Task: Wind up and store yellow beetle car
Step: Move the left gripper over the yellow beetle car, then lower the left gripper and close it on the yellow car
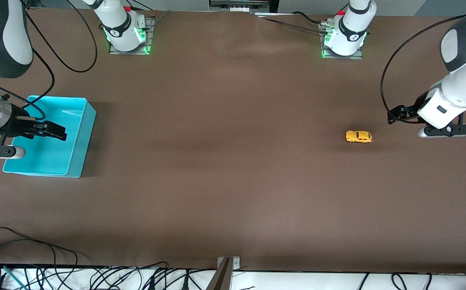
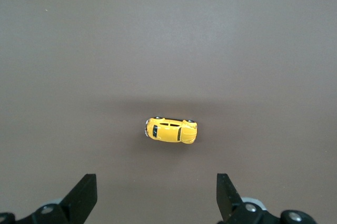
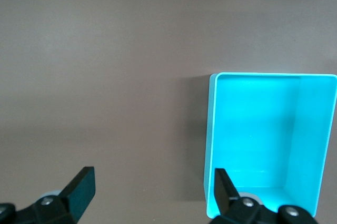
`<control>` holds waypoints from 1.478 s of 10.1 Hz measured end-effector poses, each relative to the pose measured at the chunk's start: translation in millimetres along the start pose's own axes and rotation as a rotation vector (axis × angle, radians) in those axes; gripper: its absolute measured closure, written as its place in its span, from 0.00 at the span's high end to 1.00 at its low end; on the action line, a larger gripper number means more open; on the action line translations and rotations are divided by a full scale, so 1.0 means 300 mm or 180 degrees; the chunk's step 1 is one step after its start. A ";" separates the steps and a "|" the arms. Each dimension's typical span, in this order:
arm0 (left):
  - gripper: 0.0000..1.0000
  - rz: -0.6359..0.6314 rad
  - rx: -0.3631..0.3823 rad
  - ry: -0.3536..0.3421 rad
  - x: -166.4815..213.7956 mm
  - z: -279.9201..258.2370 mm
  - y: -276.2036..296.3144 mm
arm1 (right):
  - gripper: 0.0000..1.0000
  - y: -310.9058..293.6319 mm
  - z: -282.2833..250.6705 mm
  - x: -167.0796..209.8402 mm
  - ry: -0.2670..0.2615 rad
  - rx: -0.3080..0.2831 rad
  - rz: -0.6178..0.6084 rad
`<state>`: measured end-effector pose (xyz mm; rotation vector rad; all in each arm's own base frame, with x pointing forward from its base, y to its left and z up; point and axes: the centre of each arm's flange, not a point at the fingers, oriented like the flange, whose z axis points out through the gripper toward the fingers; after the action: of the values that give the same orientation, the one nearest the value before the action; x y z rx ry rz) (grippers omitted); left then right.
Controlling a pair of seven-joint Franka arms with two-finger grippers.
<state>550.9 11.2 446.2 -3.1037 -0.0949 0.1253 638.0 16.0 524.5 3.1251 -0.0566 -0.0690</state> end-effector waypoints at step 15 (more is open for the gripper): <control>1.00 0.3071 -0.0047 -0.0037 -0.151 0.638 0.019 | 1.00 0.004 0.000 0.000 0.0000 -0.0015 -0.0003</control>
<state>490.7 8.5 258.8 -2.8430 1.3788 0.1546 638.0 14.8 524.6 3.1205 -0.0551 -0.0692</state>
